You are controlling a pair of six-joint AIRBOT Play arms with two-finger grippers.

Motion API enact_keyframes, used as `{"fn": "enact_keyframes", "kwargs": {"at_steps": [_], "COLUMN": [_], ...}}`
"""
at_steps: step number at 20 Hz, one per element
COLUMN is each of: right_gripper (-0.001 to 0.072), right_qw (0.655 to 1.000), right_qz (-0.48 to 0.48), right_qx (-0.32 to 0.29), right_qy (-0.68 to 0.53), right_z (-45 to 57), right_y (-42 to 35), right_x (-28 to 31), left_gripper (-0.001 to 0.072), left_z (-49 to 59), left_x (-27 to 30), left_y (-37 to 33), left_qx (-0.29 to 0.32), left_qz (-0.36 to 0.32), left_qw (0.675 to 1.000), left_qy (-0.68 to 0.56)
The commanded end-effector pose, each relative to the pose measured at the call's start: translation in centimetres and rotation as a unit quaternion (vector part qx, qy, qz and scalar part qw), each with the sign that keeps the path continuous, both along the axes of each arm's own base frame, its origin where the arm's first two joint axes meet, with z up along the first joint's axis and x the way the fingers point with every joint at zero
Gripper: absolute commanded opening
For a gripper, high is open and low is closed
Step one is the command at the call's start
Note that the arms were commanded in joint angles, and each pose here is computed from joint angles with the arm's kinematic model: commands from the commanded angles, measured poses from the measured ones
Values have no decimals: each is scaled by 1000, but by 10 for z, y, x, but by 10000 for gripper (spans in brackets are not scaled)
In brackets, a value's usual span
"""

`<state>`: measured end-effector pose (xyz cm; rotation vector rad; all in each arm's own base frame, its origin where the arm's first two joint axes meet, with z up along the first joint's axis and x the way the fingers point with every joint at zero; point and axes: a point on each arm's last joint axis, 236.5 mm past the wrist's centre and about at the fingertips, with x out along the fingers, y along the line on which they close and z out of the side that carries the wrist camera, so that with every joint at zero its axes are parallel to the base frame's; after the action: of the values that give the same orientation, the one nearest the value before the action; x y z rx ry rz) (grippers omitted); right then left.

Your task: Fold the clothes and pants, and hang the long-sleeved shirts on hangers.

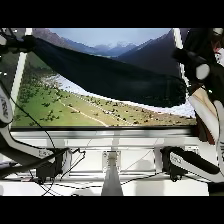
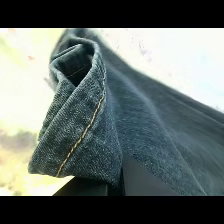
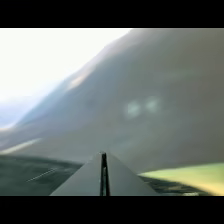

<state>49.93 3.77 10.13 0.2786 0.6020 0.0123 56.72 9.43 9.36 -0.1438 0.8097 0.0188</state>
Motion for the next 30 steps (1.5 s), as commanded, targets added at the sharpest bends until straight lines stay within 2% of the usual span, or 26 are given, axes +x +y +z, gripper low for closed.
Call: {"fn": "enact_keyframes", "kwargs": {"at_steps": [1,5,9,12,15,17,18,20,22,26,30], "right_gripper": [34,33,33,33,33,33,34,34,34,34,34], "right_qw": [993,967,928,896,876,875,878,891,910,948,968], "right_qz": [106,230,322,373,414,429,437,428,391,293,221], "right_qx": [27,74,149,193,197,178,147,74,26,26,35], "right_qy": [51,76,113,143,148,136,129,128,134,123,109], "right_z": [-25,-35,-48,-61,-59,-55,-57,-63,-61,-19,26], "right_y": [120,284,426,506,548,549,540,500,441,321,225], "right_x": [8,-8,-65,-118,-157,-161,-153,-121,-76,6,38], "left_gripper": [20,21,21,22,22,22,22,22,22,22,22], "left_z": [54,115,142,155,153,140,131,108,81,23,-17], "left_x": [-49,-87,-118,-121,-119,-117,-117,-119,-122,-117,-128], "left_y": [-7,-36,-68,-104,-118,-117,-118,-123,-137,-198,-324], "left_qx": [50,59,23,-37,-66,-69,-72,-80,-87,-106,-153], "left_qz": [-24,-47,-51,-87,-101,-101,-100,-103,-114,-149,-244], "left_qw": [998,997,998,995,992,992,992,991,988,981,955], "left_qy": [19,-11,-14,-33,-30,-14,-4,23,51,62,66]}}
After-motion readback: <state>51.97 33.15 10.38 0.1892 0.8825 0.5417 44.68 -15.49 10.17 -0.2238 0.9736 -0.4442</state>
